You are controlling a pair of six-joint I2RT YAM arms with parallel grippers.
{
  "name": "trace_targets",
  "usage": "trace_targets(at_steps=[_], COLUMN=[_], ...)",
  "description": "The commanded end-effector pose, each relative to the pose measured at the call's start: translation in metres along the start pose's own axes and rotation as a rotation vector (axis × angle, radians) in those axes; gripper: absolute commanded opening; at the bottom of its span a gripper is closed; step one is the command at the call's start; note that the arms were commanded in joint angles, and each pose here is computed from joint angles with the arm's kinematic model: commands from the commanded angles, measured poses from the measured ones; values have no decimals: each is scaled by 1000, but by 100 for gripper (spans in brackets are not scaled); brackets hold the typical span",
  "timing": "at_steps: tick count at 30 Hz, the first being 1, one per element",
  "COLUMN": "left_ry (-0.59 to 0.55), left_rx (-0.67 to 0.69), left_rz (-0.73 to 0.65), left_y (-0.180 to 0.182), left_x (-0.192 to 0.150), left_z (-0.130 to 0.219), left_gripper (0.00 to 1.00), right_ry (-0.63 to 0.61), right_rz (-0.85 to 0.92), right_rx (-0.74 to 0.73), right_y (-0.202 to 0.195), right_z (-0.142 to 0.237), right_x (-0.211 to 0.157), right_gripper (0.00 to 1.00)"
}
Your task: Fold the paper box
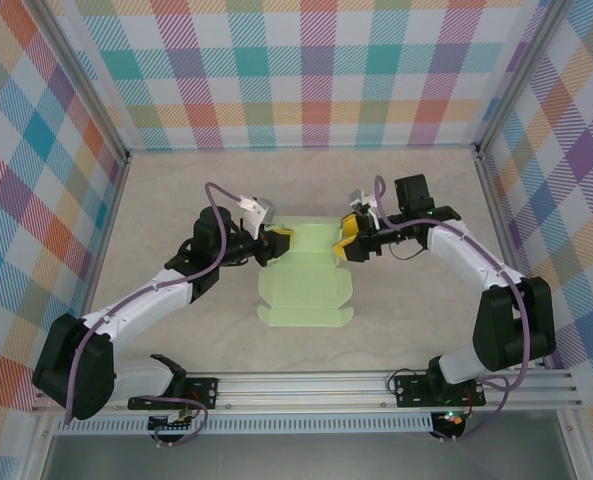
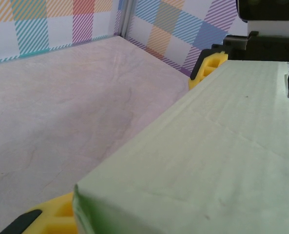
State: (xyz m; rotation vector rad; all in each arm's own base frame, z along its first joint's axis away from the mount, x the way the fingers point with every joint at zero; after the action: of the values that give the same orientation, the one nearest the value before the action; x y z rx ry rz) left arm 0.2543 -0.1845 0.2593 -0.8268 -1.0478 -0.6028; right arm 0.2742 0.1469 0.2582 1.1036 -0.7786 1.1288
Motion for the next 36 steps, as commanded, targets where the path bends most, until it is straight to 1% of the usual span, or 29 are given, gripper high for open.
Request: trace_targets(at_steps=[1,4,7,12,16,19,23,27,30,33,34,36], left_ry=[-24,-17,-14,-6,-1,6,9,8,11,15,19,28], left_rx=[-36,-38,-43,-44,-48,-51,-57,-59,-55,-23,-8,21], left_rz=[-48,-50,-50,-47,-46,-45,-45,-46,-46,-45,-48,-59], left_y=[-5,-5,-5,-5,-5,-5,-6,-7,-6,-4,-3,1], left_x=[11,11,10,8,7,6,5,5,3,1,1,-2], left_z=[1,1,1,-1,-3,-4,-6,-7,-8,-8,-8,-9], left_gripper=[32,32,32,32,33,33,33,33,33,33,34,35], right_ry=[-32,-30,-24,-14,32,39,56,67,64,48,48,69], right_rz=[26,8,-8,-41,-64,-82,-95,-106,-105,-66,-43,-12], right_rx=[47,53,55,59,16,11,5,-47,-75,-38,-15,-28], right_y=[2,-1,-2,-5,-9,-11,-12,-17,-19,-10,-4,1], right_z=[2,1,0,-2,-8,-11,-16,-19,-19,-17,-15,-13], right_x=[12,12,11,10,6,4,1,-3,-5,-4,-4,-4], right_gripper=[62,62,60,47,45,40,38,32,37,56,59,63])
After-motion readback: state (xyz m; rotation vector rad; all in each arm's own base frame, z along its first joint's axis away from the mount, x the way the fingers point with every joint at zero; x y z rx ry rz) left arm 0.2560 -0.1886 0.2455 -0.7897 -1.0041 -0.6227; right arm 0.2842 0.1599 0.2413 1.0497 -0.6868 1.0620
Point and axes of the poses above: each hand's point on the last joint's axis, 136 mm out from that joint toward the fingers, its own z axis back along the fingers, its own y axis along the line the jaws close on, x = y × z, the point moved 10 cm from there along z, back along the fingers, and after that the axes turned 3 degrees about z, right-handed, at the moved point
